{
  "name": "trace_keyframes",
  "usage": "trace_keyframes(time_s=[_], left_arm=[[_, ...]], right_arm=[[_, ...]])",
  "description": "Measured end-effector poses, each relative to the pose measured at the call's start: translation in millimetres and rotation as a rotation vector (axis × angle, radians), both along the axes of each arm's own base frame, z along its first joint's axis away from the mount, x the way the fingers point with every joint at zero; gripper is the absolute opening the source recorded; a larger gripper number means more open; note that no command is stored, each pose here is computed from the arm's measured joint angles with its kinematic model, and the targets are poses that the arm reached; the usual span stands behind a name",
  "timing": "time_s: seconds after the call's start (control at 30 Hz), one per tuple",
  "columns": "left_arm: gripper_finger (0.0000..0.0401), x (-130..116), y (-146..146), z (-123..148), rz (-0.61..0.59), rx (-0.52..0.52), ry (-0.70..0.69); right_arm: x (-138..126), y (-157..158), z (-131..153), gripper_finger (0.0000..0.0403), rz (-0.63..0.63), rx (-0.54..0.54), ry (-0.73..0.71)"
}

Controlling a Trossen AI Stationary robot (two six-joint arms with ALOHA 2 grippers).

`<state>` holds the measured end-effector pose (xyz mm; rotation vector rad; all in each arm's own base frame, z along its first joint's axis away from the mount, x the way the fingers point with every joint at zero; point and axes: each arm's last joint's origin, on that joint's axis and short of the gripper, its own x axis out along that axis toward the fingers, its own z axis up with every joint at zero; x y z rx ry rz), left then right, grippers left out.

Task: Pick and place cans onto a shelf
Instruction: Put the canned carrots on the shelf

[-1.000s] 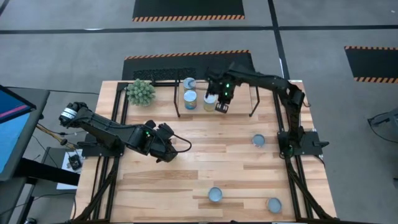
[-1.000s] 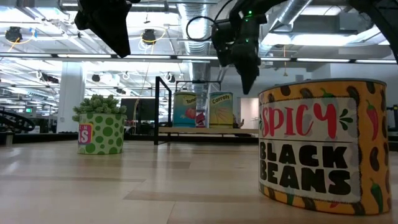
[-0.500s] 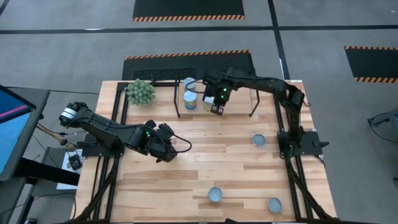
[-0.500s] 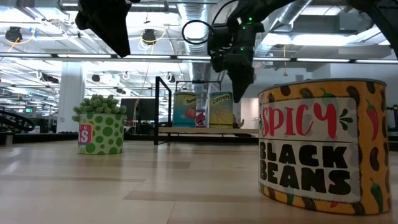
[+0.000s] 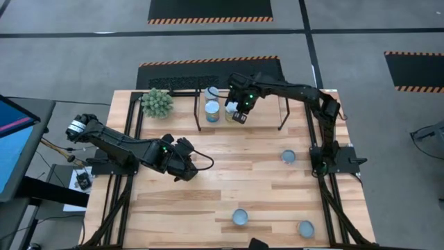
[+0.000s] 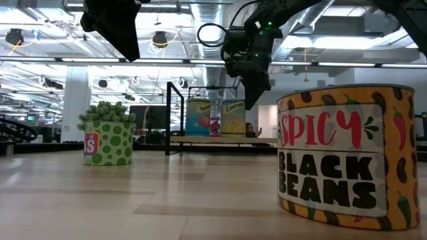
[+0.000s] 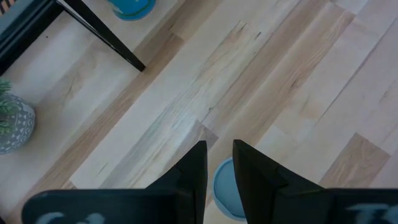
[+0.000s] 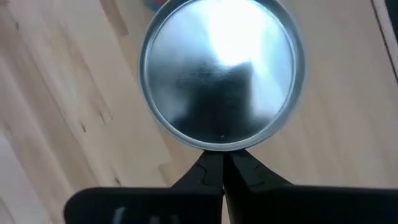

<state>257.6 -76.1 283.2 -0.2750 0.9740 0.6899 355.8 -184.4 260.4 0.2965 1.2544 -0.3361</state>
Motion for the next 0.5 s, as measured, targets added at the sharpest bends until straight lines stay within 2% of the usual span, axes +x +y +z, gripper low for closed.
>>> trace_keyframes(time_s=[0.5], left_arm=[[0.0065, 0.0, 0.0, 0.0, 0.001, -0.001, -0.001]], right_arm=[[2.4, 1.5, 0.5, 0.0024, 0.037, 0.005, -0.022]])
